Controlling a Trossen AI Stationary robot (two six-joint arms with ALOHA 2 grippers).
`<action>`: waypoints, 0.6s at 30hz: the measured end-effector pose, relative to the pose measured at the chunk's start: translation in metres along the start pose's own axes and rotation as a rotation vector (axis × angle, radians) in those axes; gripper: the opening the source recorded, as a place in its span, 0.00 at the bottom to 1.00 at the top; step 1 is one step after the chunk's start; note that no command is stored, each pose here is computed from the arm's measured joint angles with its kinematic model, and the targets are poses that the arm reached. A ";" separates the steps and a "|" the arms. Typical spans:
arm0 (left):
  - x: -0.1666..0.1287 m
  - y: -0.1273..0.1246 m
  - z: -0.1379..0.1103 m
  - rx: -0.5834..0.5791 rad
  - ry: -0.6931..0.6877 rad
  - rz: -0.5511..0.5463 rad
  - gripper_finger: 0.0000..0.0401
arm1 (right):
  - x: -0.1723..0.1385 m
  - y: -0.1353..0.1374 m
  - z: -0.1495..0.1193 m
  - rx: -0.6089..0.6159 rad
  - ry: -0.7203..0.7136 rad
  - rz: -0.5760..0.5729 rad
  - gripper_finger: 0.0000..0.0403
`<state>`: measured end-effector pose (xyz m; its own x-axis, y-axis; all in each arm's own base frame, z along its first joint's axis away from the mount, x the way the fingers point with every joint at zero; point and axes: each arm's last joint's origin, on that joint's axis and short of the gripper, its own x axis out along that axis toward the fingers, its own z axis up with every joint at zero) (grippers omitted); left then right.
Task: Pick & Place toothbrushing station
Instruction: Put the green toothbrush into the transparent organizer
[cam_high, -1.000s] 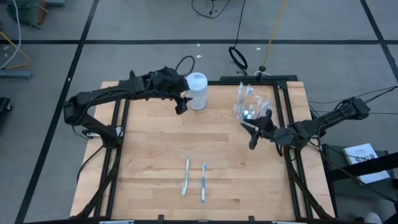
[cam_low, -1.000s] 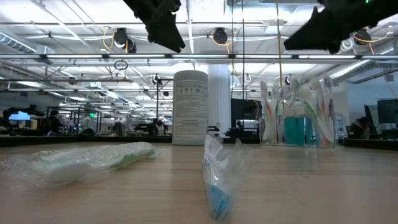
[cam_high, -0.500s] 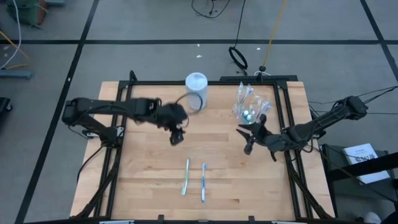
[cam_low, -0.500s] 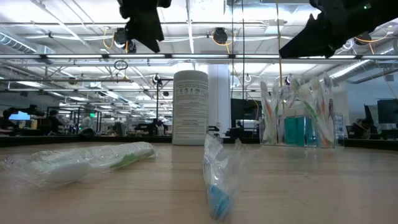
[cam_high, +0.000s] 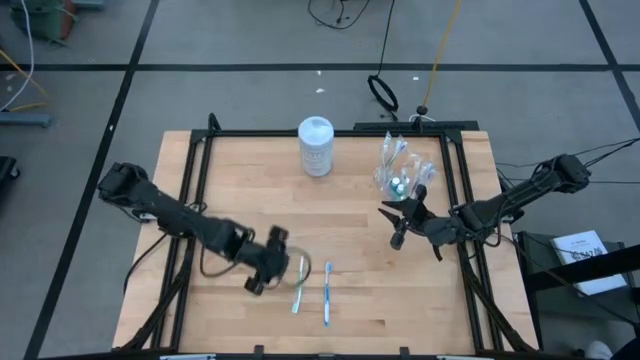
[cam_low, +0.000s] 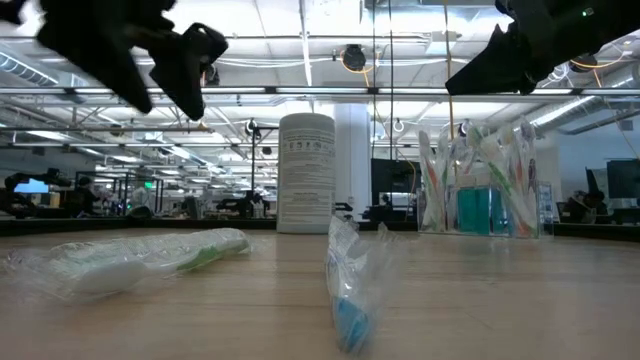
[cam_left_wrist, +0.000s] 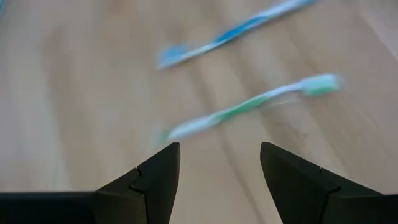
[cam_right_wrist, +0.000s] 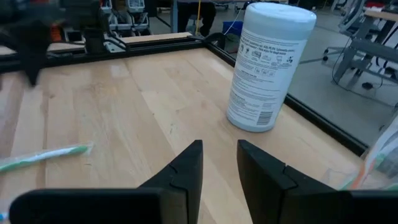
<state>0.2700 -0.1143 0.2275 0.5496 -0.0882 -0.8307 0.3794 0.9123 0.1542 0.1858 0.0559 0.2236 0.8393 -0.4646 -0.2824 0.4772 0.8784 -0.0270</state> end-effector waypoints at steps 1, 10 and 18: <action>0.006 -0.007 -0.002 0.097 -0.026 -0.011 0.57 | 0.000 0.000 0.000 0.011 0.000 0.000 0.22; 0.046 -0.037 0.004 0.567 -0.147 -0.012 0.57 | 0.000 0.000 0.001 0.042 -0.012 -0.004 0.22; 0.082 -0.014 0.015 0.466 -0.071 -0.153 0.57 | 0.012 -0.010 0.022 -0.080 -0.137 -0.076 0.22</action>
<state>0.3214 -0.1403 0.1651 0.5046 -0.2487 -0.8268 0.7433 0.6122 0.2695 0.1964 0.0390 0.2420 0.8317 -0.5364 -0.1434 0.5233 0.8436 -0.1208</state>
